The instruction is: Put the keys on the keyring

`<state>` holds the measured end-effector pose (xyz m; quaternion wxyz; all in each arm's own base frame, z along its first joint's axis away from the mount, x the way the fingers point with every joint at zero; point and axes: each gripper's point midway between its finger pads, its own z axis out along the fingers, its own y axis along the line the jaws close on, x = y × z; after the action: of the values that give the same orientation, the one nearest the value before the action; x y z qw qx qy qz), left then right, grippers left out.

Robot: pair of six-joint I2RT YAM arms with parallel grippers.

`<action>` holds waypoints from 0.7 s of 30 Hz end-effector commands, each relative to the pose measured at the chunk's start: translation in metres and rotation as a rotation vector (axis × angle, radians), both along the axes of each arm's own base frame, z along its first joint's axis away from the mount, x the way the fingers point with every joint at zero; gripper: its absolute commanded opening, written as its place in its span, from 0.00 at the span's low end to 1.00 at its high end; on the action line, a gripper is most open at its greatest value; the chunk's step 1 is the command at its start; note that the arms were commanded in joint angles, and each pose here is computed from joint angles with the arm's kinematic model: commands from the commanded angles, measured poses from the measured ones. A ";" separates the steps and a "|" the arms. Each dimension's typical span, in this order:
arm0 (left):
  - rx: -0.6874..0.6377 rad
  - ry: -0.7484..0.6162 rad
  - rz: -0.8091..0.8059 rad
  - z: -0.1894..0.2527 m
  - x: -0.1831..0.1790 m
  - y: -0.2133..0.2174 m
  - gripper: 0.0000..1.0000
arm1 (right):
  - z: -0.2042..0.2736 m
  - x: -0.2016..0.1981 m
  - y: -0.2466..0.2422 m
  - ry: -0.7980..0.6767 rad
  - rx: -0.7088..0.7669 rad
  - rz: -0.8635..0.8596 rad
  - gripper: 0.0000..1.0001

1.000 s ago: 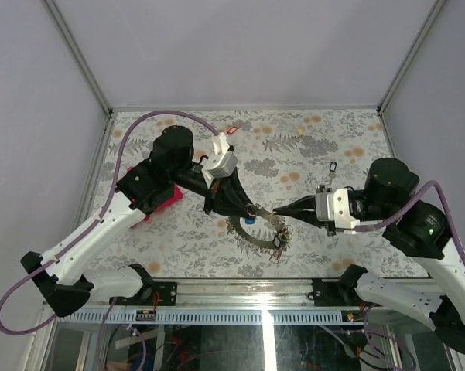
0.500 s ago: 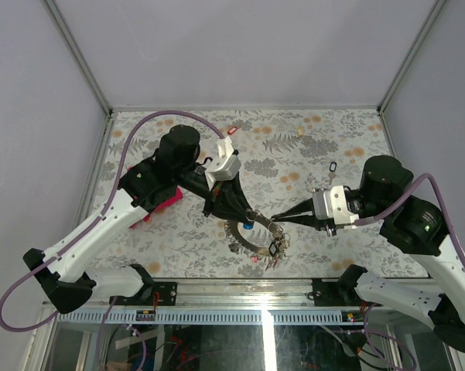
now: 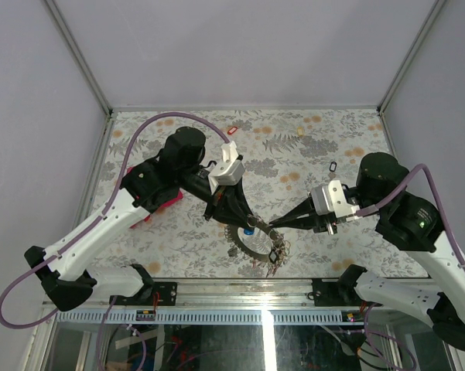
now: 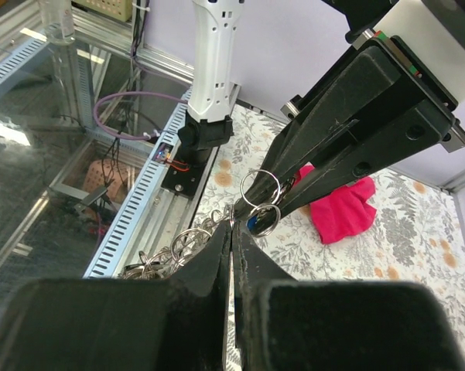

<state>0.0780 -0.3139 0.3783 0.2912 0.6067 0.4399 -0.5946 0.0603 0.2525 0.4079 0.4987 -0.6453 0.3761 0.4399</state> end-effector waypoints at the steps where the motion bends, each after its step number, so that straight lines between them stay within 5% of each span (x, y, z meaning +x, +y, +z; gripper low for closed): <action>1: -0.063 -0.061 -0.026 0.022 -0.006 0.002 0.00 | 0.008 -0.009 0.002 0.041 0.019 0.054 0.00; 21: -0.062 -0.071 -0.028 0.021 -0.007 0.000 0.00 | 0.010 -0.021 0.002 0.118 0.030 0.116 0.00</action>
<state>0.0730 -0.3137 0.3772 0.2853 0.6117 0.4376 -0.5941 0.0522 0.2546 0.4076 0.4715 -0.6380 0.3828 0.4734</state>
